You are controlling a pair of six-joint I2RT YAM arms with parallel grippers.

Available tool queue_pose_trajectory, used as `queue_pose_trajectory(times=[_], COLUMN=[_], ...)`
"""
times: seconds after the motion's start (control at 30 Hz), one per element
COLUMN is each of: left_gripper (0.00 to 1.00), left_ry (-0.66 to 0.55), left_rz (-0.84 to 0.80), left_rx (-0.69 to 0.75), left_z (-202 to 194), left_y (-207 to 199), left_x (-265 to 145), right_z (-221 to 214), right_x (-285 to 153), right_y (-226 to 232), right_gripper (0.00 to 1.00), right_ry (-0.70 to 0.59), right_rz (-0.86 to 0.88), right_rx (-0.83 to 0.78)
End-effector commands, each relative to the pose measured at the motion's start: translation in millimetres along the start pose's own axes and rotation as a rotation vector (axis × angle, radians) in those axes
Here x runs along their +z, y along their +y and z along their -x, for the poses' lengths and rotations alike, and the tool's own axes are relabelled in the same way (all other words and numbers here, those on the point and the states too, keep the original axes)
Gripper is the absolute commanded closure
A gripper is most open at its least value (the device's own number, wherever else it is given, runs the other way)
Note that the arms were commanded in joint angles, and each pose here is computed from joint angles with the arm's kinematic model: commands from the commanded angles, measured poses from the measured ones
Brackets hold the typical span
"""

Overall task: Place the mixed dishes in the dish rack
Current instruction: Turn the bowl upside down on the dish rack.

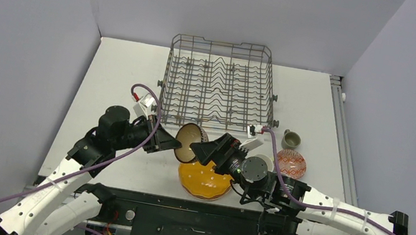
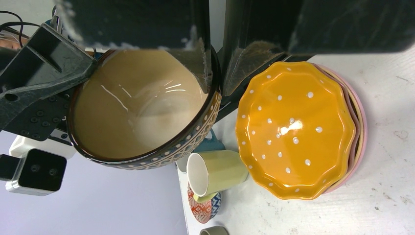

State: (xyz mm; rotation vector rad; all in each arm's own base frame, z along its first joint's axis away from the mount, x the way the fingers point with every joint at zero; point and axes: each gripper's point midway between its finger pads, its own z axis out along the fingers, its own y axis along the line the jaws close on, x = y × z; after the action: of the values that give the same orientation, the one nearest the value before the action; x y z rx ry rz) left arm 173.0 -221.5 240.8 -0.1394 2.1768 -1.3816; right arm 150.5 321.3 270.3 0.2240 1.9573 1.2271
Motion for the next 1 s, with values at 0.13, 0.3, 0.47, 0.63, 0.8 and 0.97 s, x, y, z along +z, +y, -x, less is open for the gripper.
queue_pose_trajectory(times=[0.13, 0.3, 0.47, 0.63, 0.8, 0.97], left_gripper=[1.00, 1.00, 1.00, 1.00, 1.00, 1.00], left_ry=[-0.065, -0.059, -0.056, -0.053, -0.046, -0.037], left_rz=[-0.176, -0.163, -0.157, -0.139, -0.127, -0.127], left_rx=[0.080, 0.076, 0.074, 0.077, 0.078, 0.077], left_z=[20.8, 20.3, 20.5, 21.1, 21.1, 20.7], left_y=[-57.2, -54.3, -53.4, -51.2, -48.8, -48.5], left_x=[-14.4, -12.9, -11.9, -11.1, -9.2, -7.4], right_z=[17.7, 20.1, 19.3, 19.6, 17.8, 16.2], right_x=[4.0, 4.8, 7.2, 9.2, 11.2, 12.0], right_y=[19.6, 20.3, 22.2, 24.1, 24.2, 25.0], right_gripper=[0.18, 0.25, 0.30, 0.39, 0.49, 0.71], right_ry=[-0.064, -0.072, -0.066, -0.065, -0.055, -0.050], right_rz=[0.034, 0.025, 0.017, 0.011, -0.004, 0.000], right_rx=[0.036, 0.027, 0.013, -0.006, -0.023, -0.020])
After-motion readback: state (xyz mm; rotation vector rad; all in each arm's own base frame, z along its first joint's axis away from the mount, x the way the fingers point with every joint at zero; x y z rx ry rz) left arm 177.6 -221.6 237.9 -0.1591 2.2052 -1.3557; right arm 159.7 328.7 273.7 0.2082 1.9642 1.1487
